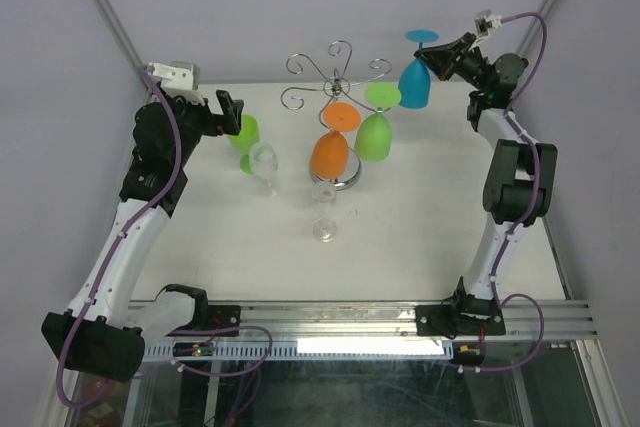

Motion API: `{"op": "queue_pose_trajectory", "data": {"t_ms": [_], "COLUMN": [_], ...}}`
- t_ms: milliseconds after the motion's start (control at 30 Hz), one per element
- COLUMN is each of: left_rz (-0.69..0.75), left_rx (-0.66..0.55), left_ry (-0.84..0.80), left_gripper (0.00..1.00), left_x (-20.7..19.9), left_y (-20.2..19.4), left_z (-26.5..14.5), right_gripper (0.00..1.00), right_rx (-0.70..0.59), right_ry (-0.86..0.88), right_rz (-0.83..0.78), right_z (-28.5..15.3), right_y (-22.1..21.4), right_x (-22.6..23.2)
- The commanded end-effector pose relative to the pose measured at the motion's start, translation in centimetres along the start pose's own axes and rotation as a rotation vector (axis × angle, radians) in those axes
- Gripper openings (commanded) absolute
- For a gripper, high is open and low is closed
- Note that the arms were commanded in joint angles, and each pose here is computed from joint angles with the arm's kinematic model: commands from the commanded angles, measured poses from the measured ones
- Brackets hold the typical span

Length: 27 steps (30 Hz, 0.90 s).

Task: Place the wine glass upside down on the wine glass rack
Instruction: Turn the wine glass upside down at the wine rack.

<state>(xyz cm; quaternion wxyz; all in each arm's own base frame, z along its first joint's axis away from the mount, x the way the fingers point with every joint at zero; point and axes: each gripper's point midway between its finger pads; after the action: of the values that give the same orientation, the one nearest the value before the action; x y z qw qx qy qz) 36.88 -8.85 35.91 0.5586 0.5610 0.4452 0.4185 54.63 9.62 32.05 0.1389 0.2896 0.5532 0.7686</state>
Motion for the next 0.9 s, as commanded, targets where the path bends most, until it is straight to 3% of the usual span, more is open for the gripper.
{"op": "queue_pose_trajectory", "data": {"t_ms": [0, 867], "left_rz": [0.018, 0.028], "left_rx": [-0.045, -0.037], "left_ry": [0.004, 0.001], "left_gripper": [0.99, 0.99], "left_x": [0.3, 0.3], "left_y": [1.1, 0.9], "left_z": [0.0, 0.0], "right_gripper": [0.0, 0.0], "right_rx": [-0.085, -0.046], "right_ry": [0.165, 0.416], "right_rz": [-0.1, -0.07], "right_z": [0.7, 5.4], "right_y": [3.0, -0.7], "right_x": [3.3, 7.4]}}
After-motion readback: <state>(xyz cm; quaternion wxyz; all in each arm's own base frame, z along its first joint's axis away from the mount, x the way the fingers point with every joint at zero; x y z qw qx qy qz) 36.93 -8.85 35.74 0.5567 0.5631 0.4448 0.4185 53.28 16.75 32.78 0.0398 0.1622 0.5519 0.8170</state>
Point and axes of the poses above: each gripper's point midway between its finger pads, its own z axis out along the fingers, its own x axis along the line the jaws close on, y = z × x, and after that the axes turned 3 degrees about z, right-handed
